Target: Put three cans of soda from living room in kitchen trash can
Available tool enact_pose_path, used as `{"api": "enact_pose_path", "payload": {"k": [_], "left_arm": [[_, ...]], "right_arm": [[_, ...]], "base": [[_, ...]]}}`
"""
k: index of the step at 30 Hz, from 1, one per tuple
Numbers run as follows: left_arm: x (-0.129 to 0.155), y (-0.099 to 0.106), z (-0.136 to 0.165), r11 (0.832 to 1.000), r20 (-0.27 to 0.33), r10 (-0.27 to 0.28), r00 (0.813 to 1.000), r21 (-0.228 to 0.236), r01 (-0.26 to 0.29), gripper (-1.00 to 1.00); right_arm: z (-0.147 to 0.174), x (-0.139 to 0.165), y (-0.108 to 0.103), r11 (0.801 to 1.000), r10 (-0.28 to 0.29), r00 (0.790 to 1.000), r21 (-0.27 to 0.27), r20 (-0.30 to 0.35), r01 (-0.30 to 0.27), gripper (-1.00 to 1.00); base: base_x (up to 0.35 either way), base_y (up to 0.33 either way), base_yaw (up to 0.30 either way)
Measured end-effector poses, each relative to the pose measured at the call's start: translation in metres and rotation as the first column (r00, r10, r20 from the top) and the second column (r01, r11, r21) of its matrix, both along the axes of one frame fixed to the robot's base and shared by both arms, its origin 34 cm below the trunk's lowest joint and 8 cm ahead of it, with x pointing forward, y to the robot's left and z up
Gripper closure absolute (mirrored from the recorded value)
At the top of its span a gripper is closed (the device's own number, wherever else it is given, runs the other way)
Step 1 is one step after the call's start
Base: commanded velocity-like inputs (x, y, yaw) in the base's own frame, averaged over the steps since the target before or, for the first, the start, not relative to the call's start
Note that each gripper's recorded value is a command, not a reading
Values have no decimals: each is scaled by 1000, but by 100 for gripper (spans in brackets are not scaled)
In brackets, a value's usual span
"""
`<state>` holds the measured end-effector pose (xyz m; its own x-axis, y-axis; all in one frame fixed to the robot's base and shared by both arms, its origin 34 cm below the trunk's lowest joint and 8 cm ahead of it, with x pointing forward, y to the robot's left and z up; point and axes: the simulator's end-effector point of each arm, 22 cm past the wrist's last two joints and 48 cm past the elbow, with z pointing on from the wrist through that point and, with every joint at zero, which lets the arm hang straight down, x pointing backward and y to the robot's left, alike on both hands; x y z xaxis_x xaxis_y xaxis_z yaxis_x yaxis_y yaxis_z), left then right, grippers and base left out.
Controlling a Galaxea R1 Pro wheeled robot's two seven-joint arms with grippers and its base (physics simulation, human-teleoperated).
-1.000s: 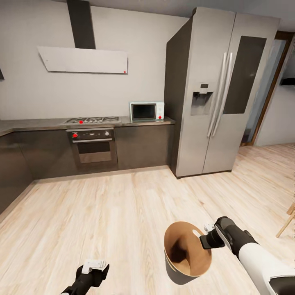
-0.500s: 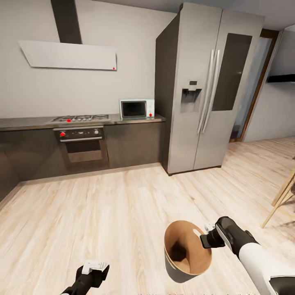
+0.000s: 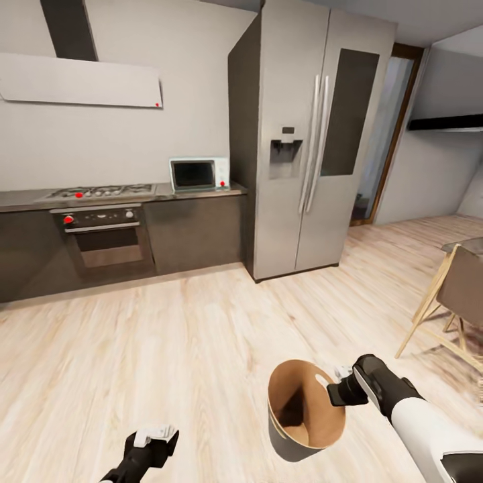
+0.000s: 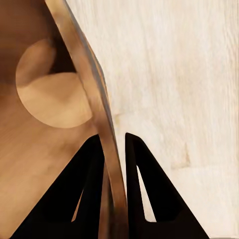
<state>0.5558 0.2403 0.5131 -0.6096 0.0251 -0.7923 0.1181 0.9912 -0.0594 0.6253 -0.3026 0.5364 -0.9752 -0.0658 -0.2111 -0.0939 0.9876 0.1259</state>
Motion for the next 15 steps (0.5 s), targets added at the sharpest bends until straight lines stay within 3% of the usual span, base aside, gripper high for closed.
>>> {"api": "enact_pose_path", "payload": {"k": [4, 7, 15], "left_arm": [[0, 8, -2, 999, 0, 30, 1000, 25, -30, -100], [0, 14, -4, 998, -1, 51, 999, 41, -51, -100], [-2, 15, -8, 997, -11, 56, 998, 46, -55, -100]], "right_arm": [[-3, -1, -5, 1000, 11, 1000, -22, -4, -11, 100], [-5, -1, -2, 1000, 5, 1000, -9, -8, -5, 100], [-10, -3, -3, 1000, 5, 1000, -11, -17, -5, 100]], "base": [[0, -270, -145], [0, -287, -145], [0, -291, -145]]}}
